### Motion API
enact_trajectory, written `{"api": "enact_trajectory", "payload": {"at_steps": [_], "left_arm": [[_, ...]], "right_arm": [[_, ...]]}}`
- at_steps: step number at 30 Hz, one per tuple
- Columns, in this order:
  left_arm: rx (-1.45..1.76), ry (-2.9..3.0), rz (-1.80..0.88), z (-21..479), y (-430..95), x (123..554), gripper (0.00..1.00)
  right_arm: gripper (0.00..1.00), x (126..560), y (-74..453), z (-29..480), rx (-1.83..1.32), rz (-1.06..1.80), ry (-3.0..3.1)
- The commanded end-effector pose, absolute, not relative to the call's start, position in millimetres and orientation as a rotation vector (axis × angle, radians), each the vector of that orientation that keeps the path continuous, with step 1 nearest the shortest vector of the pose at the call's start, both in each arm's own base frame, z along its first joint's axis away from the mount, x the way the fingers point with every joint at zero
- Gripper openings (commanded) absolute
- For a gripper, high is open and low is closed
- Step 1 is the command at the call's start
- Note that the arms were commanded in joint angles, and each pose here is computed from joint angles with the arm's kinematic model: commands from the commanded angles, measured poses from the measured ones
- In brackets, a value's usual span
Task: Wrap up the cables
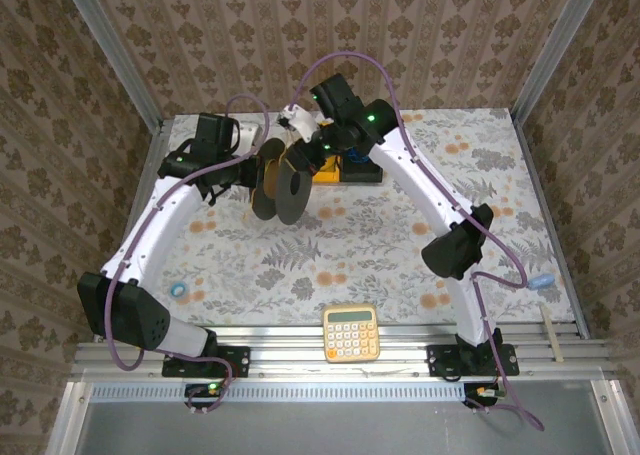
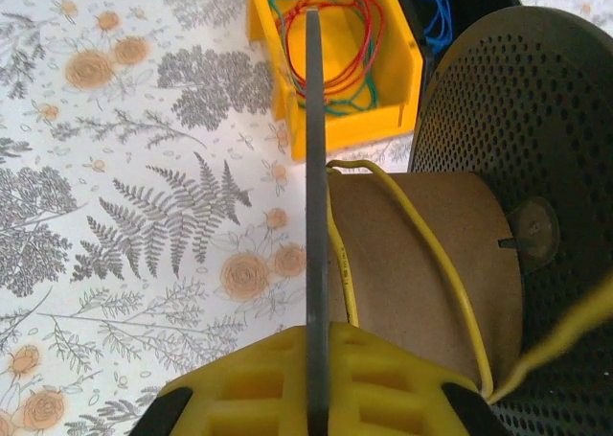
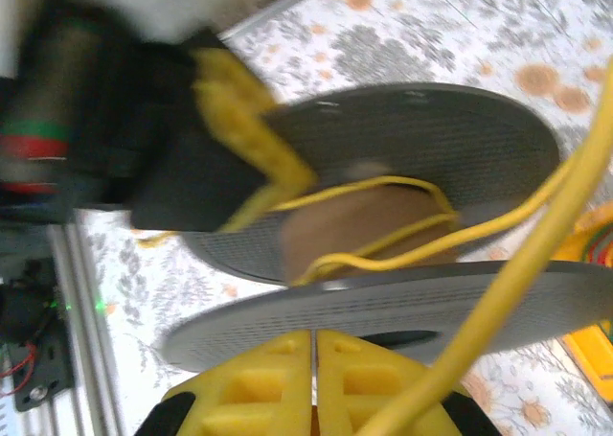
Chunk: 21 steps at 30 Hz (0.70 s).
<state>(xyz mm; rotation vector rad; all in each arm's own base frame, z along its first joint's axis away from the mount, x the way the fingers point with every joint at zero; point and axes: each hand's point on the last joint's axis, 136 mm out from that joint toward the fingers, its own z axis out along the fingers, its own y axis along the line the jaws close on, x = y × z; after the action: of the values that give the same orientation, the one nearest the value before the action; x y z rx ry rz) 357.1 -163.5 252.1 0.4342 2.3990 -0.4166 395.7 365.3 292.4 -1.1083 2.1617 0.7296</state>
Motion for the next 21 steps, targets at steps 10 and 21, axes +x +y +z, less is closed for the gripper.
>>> {"api": "enact_trajectory", "payload": {"at_steps": [10, 21], "left_arm": [[0.686, 2.428, -0.39, 239, -181, 347, 0.0], [0.676, 2.38, -0.441, 254, -185, 351, 0.0]], "right_arm": [[0.0, 476, 291, 252, -0.743, 0.741, 2.231], [0.0, 497, 219, 173, -0.53, 0.599, 2.419]]}}
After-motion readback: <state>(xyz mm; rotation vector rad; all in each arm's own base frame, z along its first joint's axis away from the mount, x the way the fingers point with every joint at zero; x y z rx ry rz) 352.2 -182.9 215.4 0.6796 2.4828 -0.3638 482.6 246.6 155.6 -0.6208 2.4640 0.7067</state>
